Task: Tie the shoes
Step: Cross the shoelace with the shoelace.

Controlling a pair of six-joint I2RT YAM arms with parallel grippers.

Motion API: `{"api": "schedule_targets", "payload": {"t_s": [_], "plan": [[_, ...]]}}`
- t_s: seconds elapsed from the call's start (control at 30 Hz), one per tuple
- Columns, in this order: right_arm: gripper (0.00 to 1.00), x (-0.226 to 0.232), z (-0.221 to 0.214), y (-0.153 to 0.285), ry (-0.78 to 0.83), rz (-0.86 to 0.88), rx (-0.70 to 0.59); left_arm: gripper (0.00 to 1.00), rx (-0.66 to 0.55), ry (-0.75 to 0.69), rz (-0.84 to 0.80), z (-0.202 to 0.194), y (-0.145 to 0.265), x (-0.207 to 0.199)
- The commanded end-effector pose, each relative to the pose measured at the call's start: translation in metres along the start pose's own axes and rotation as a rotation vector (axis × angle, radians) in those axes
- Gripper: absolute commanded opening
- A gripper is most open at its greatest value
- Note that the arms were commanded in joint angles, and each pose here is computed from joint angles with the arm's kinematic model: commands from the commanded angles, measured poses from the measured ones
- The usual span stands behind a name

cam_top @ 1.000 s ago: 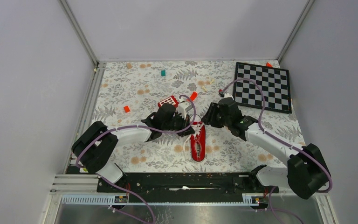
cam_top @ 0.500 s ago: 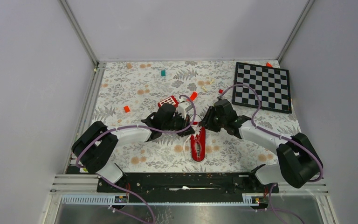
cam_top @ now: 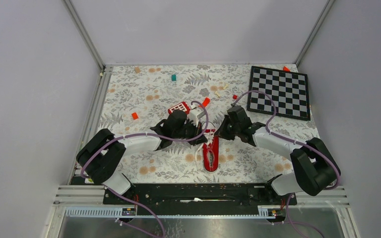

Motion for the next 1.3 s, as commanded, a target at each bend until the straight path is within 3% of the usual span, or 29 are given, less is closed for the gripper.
{"api": "schedule_targets", "payload": {"t_s": [0.0, 0.13, 0.4, 0.5, 0.53, 0.6, 0.73, 1.0, 1.27], "plan": [[0.0, 0.012, 0.023, 0.015, 0.082, -0.021, -0.109, 0.0, -0.067, -0.05, -0.033, 0.017, 0.008, -0.009], [0.0, 0.02, 0.041, 0.017, 0.156, -0.065, -0.189, 0.0, -0.063, -0.053, -0.034, 0.017, 0.01, -0.011], [0.01, 0.032, 0.056, 0.022, 0.184, -0.085, -0.217, 0.0, -0.05, -0.045, -0.038, 0.016, 0.012, -0.012], [0.39, 0.026, 0.048, 0.023, 0.163, -0.089, -0.176, 0.0, -0.047, -0.041, -0.042, 0.016, 0.011, -0.012], [0.47, 0.023, 0.043, 0.022, 0.146, -0.083, -0.152, 0.0, -0.046, -0.041, -0.045, 0.016, 0.011, -0.012], [0.52, 0.017, 0.031, 0.017, 0.101, -0.053, -0.084, 0.0, -0.046, -0.041, -0.048, 0.017, 0.011, -0.012], [0.52, 0.006, 0.012, 0.008, 0.042, 0.006, 0.014, 0.0, -0.043, -0.048, -0.051, 0.018, 0.01, -0.013], [0.4, 0.006, 0.012, 0.003, 0.046, 0.016, 0.029, 0.0, -0.038, -0.037, -0.059, 0.016, 0.009, -0.012], [0.44, 0.013, 0.016, 0.003, 0.052, 0.029, 0.021, 0.0, -0.044, -0.046, -0.053, 0.016, 0.01, -0.012]]}}
Point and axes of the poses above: each gripper's point midway between its finger pads, its own y axis back along the fingers, its own x axis along the line the jaws close on, z = x × y, the point moved 9 cm from there along y, back along the fingers, and after that the axes turned 7 degrees about -y, right-handed, at the moved point
